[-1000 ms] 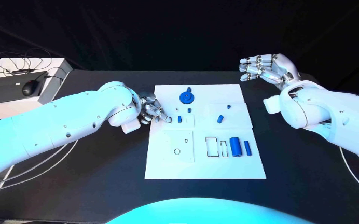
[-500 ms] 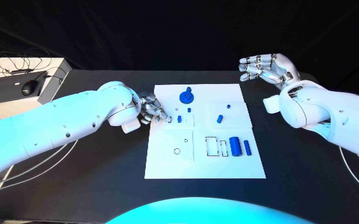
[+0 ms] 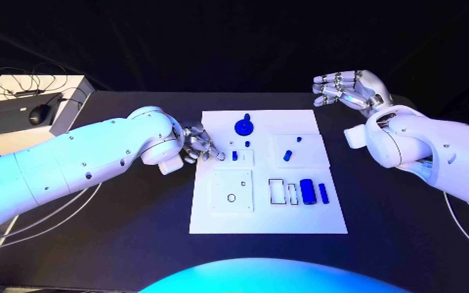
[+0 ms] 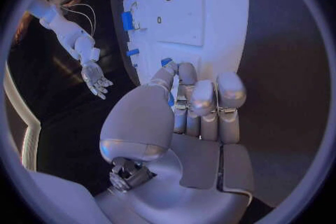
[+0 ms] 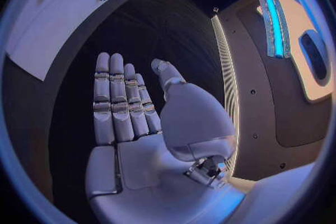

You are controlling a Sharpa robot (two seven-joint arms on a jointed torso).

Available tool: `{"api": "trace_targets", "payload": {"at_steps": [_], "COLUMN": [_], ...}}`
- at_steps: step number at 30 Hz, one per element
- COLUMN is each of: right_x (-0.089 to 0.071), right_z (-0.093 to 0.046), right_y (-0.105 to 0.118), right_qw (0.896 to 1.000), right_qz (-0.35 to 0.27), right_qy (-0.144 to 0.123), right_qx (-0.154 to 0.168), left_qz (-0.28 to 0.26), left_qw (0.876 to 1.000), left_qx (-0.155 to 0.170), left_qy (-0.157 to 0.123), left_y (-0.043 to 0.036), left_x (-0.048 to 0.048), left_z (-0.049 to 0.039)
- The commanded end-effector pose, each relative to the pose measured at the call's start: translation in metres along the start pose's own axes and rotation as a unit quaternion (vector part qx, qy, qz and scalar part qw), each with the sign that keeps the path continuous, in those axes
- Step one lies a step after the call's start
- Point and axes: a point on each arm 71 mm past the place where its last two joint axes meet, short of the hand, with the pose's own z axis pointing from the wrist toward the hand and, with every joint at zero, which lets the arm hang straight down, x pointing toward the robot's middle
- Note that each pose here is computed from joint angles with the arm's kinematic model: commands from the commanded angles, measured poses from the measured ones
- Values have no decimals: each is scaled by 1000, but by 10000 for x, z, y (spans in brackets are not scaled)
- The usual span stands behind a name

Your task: Assemble the parts on the task board

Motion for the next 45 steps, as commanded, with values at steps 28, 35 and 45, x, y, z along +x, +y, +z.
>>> {"api": "trace_targets", "payload": {"at_steps": [28, 35, 45], "right_x": [8, 15, 24], "right_z": [-1, 2, 5], "right_y": [8, 9, 11], "right_qw": [1000, 1000, 1000], "right_qz": [0, 1, 1], "right_qy": [5, 6, 8], "right_qx": [-5, -5, -5], "left_qz": [7, 10, 12], "left_qw": [1000, 1000, 1000], "left_qx": [-12, -17, -15], "left_qy": [12, 10, 14], "left_y": [3, -19, -86], "left_x": [19, 29, 63], "left_z": [23, 46, 85]}}
